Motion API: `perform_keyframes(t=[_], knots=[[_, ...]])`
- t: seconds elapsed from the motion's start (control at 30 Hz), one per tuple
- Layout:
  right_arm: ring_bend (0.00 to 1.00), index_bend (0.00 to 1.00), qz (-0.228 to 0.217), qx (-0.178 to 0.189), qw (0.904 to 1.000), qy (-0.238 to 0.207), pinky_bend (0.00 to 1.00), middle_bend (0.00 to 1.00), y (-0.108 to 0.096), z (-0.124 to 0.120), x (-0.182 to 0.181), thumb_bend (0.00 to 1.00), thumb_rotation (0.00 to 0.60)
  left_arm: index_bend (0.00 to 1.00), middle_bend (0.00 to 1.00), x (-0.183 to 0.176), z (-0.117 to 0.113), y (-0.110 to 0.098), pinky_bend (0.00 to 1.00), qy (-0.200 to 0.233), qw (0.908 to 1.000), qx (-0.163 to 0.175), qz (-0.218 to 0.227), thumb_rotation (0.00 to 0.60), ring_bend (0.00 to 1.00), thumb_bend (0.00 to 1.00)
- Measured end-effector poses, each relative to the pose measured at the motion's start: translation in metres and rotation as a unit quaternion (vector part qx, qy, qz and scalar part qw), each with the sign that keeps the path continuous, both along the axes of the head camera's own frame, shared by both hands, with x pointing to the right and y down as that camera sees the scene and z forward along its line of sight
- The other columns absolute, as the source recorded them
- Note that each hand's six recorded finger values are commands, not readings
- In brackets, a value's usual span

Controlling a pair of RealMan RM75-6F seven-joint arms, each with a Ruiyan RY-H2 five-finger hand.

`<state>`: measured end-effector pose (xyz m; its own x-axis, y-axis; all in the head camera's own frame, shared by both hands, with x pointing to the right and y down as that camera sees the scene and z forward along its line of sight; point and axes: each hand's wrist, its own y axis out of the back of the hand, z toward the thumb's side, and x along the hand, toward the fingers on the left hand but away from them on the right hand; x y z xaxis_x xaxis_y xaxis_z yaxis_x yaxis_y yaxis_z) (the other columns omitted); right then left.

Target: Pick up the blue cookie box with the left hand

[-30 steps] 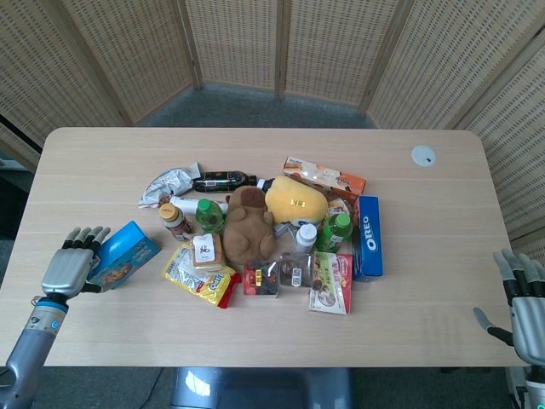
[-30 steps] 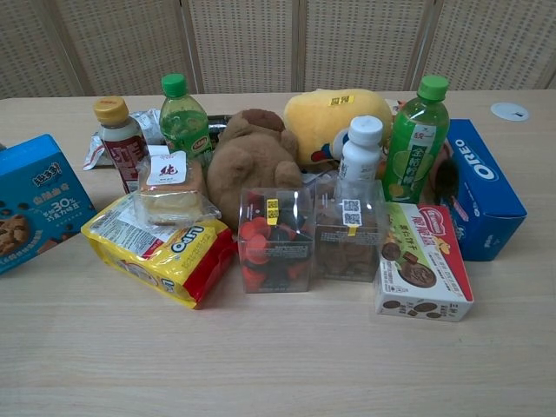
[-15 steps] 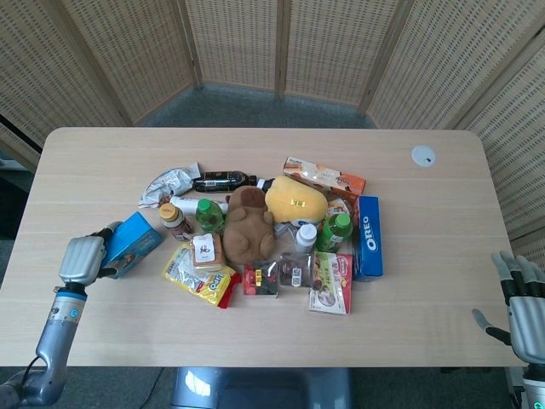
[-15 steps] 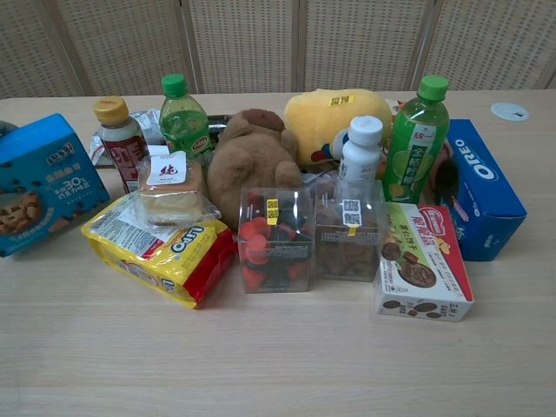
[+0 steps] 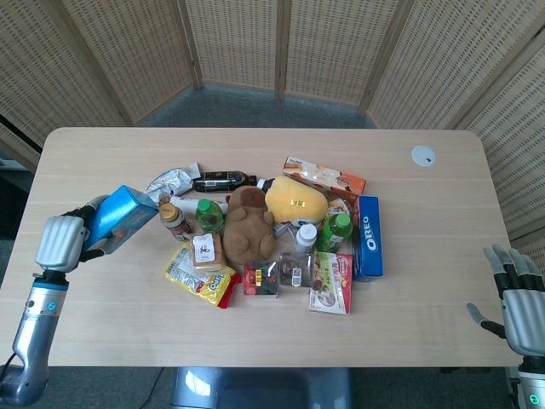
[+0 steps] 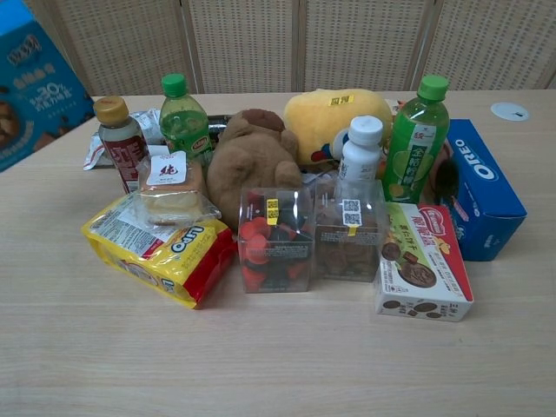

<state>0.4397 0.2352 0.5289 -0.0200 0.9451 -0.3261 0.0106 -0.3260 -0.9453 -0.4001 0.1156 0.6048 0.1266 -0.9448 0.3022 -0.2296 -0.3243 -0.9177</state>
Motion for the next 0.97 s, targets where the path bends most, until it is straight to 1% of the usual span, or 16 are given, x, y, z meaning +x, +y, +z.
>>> perform_keyframes(t=[0.13,0.17,0.37,0.5,0.6,0.7,0.97], knots=[[0.00,0.00,-0.003,0.002,1.0000,-0.003,0.00,0.01,-0.001,-0.001,-0.002,0.22,0.580,0.57,0.66,0.010,-0.038,-0.019,0.84,0.012,0.9995,0.029,0.009,0.600,0.79,0.47],[0.00,0.00,-0.004,0.002,1.0000,-0.005,0.00,0.01,0.000,-0.001,-0.002,0.22,0.580,0.57,0.66,0.013,-0.050,-0.025,0.84,0.016,0.9990,0.039,0.012,0.600,0.79,0.47],[0.00,0.00,-0.002,0.001,1.0000,-0.008,0.00,0.01,0.008,-0.002,0.000,0.22,0.585,0.58,0.66,0.027,-0.110,-0.052,0.83,0.036,0.9956,0.084,0.018,0.600,0.79,0.47],[0.00,0.00,0.002,0.006,0.9999,-0.008,0.00,0.01,0.012,-0.006,0.004,0.22,0.588,0.57,0.66,0.030,-0.140,-0.063,0.83,0.047,0.9934,0.104,0.009,0.600,0.79,0.47],[0.00,0.00,0.004,0.010,0.9999,-0.009,0.00,0.01,0.014,-0.010,0.006,0.22,0.587,0.58,0.66,0.029,-0.152,-0.066,0.83,0.054,0.9921,0.113,0.001,0.600,0.79,0.47],[0.00,0.00,0.004,0.012,0.9999,-0.010,0.00,0.01,0.015,-0.011,0.007,0.22,0.586,0.57,0.66,0.027,-0.155,-0.065,0.83,0.064,0.9918,0.111,-0.006,0.600,0.79,0.46],[0.00,0.00,-0.002,0.013,0.9998,-0.011,0.00,0.01,0.014,-0.012,0.003,0.22,0.584,0.58,0.66,0.024,-0.155,-0.062,0.82,0.062,0.9921,0.109,-0.005,0.600,0.79,0.47]])
